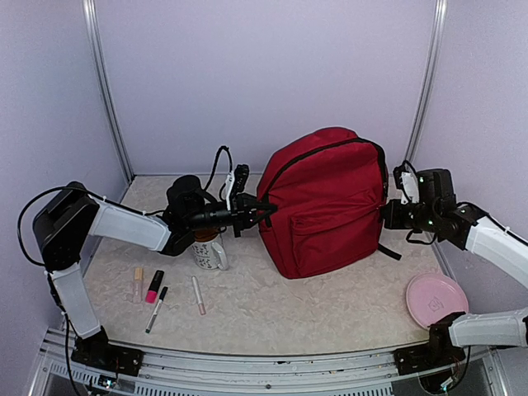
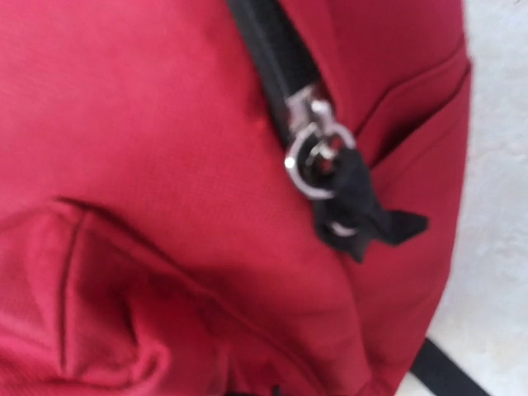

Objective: Pack the student bag
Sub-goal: Unzip the lower front pocket of the student bag.

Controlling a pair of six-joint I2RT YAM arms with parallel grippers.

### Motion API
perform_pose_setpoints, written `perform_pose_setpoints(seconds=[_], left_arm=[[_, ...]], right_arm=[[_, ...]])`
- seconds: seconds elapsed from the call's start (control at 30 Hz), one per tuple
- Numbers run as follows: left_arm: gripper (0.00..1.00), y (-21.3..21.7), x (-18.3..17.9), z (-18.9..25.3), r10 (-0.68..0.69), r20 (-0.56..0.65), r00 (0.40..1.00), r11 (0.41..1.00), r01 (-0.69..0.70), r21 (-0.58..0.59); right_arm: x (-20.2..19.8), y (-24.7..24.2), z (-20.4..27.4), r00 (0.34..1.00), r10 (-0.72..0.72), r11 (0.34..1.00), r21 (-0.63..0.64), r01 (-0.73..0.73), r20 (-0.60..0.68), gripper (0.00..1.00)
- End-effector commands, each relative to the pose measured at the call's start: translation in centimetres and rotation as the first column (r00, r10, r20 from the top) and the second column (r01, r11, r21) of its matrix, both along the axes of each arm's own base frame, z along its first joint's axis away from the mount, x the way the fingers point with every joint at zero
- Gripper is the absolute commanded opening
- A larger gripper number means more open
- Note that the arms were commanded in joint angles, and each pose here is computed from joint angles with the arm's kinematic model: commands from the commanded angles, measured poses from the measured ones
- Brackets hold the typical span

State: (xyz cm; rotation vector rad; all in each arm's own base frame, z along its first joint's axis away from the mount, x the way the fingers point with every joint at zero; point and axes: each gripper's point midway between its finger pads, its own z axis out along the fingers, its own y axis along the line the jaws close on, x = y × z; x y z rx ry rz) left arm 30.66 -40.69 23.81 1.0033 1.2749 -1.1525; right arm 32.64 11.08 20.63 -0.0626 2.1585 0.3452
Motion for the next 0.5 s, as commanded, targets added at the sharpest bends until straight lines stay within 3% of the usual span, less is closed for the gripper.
perform_pose_setpoints(seconds=[0.0, 0.1, 0.2, 0.33, 0.47], left_arm=[[0.00, 1.0, -0.6, 2.9, 0.016, 0.101, 0.995, 0.998, -0.010, -0.057], [0.00, 0.8, -0.8, 2.7, 0.011, 0.108, 0.994, 0.999, -0.006, -0.051], [0.00, 0.8, -1.0, 2.9, 0.007, 0.118, 0.993, 0.999, -0.001, -0.052], [0.00, 0.8, -1.0, 2.9, 0.007, 0.119, 0.993, 0.999, 0.000, -0.051], [0.00, 0.7, -1.0, 2.9, 0.007, 0.120, 0.993, 0.999, -0.001, -0.050]], right_arm=[[0.1, 0.9, 0.8, 0.997, 0.076, 0.996, 0.040, -0.075, -0.012, 0.05], [-0.3, 1.9, 1.8, 0.994, 0.108, 0.989, 0.100, -0.106, -0.014, 0.24], [-1.2, 2.3, 2.5, 0.997, 0.071, 0.988, 0.143, -0.065, -0.032, 0.36], [-3.2, 5.0, 3.2, 0.998, 0.061, 0.990, 0.131, -0.057, -0.030, 0.40], [-4.8, 9.4, 3.5, 0.974, 0.227, 0.974, 0.014, -0.227, 0.007, 0.40]])
